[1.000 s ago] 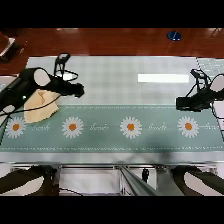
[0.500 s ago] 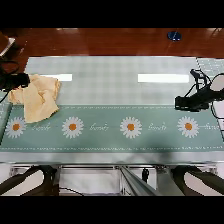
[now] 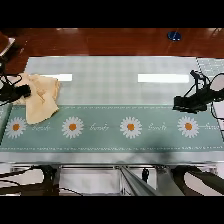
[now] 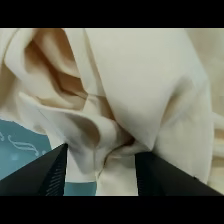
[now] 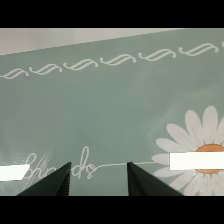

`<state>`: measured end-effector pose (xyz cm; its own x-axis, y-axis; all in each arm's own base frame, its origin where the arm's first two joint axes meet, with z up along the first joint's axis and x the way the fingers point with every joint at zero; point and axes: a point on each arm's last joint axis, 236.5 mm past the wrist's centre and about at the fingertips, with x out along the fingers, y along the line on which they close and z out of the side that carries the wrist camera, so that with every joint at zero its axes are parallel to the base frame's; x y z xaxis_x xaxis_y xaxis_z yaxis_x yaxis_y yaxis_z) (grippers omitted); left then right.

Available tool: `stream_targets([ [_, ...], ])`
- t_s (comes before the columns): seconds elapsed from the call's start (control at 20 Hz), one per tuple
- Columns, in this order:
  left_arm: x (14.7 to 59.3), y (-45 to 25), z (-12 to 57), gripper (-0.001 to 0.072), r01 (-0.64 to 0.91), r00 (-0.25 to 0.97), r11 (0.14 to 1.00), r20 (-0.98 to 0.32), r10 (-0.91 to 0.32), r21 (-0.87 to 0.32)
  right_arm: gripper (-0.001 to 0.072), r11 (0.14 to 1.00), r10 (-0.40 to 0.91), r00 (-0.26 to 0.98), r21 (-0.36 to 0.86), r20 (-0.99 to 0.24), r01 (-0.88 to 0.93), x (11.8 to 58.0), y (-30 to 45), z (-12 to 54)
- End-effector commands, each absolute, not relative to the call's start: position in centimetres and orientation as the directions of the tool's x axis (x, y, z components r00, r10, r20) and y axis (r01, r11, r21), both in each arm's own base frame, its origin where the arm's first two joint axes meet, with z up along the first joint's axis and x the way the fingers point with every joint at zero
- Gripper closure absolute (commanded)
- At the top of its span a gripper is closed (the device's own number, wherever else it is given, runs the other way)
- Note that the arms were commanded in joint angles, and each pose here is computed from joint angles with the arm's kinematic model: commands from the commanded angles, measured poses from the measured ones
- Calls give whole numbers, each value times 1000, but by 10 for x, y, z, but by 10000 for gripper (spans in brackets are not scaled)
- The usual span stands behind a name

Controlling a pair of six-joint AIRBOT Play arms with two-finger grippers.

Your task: Fold the shirts.

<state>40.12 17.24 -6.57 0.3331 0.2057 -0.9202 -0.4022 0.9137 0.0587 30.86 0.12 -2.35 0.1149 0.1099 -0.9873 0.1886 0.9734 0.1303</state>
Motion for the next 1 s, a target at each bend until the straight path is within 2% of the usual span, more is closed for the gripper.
stream_targets([
  [0.0, 398, 169, -94, 202, -417, 288, 908, -943, 166, 32, 304, 967, 123, 102, 142, -987, 210, 306, 5, -24],
  [0.15, 404, 147, -107, 203, -455, 298, 887, -952, 68, -79, 304, 965, 136, 99, 154, -986, 213, 305, 8, -23],
  [0.2, 405, 135, -110, 227, -437, 299, 891, -954, 18, -120, 304, 963, 144, 100, 162, -985, 214, 305, 9, -23],
  [0.25, 405, 127, -110, 364, -401, 296, 905, -955, -18, -141, 304, 962, 151, 99, 169, -984, 215, 305, 11, -23],
  [0.3, 400, 124, -108, 599, -383, 272, 913, -962, -34, -140, 304, 961, 157, 99, 175, -983, 216, 305, 12, -23],
  [0.35, 401, 122, -100, 680, -358, 267, 923, -963, -43, -141, 304, 961, 159, 99, 177, -982, 213, 305, 13, -22],
  [0.55, 427, 116, -27, 680, -283, 391, 948, -920, -24, -145, 304, 963, 162, 94, 178, -982, 201, 304, 14, -22],
  [0.65, 443, 103, 24, 680, -253, 492, 949, -870, -44, -191, 304, 966, 163, 87, 177, -983, 189, 302, 14, -22],
  [0.8, 465, 56, 128, 680, -113, 703, 936, -693, -161, -333, 304, 968, 163, 98, 178, -982, 177, 302, 14, -18],
  [0.95, 462, 9, 234, 680, 49, 837, 908, -478, -264, -415, 305, 971, 162, 154, 185, -975, 148, 303, 15, -1],
])
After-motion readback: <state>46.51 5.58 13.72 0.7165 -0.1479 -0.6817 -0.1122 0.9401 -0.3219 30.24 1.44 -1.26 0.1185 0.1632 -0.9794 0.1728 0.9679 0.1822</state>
